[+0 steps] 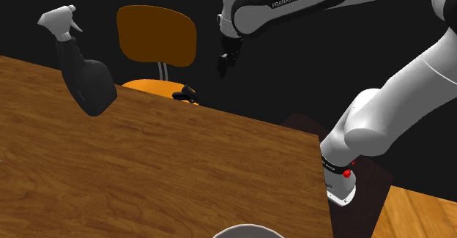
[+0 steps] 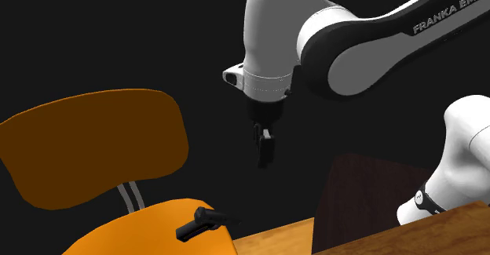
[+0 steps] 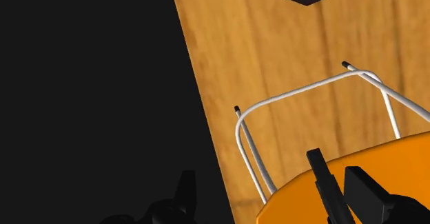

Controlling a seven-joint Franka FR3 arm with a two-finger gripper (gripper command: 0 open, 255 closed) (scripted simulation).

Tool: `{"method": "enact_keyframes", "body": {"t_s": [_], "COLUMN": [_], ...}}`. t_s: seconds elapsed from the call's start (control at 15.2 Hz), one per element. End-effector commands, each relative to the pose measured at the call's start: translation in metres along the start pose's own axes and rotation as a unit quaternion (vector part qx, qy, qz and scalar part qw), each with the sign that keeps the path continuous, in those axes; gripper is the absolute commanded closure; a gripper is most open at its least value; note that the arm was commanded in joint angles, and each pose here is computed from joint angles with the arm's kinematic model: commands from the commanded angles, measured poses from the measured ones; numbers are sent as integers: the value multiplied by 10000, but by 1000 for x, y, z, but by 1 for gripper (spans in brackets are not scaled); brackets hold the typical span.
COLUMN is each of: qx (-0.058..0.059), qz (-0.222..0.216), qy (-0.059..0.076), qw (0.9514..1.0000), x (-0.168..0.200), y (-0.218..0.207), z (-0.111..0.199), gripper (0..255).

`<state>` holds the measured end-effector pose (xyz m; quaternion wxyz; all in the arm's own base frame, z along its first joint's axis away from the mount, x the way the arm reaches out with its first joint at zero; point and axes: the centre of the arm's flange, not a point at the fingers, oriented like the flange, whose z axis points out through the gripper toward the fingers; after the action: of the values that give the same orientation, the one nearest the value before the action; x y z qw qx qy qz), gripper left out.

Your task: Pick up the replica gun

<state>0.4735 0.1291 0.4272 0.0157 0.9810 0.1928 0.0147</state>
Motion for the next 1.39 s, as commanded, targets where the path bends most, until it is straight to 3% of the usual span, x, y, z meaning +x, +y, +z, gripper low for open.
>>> {"method": "enact_keyframes", "body": {"t_s": [0.0,0.66,1.32], "qx": [4,13,13], "qz": [-214,-1262,-1273], "qy": [-15,-82,-83], "qw": [9998,9920,9918], "x": [19,96,96], "y": [-14,-90,-92], "z": [15,93,134], "gripper": [0,0,0]}}
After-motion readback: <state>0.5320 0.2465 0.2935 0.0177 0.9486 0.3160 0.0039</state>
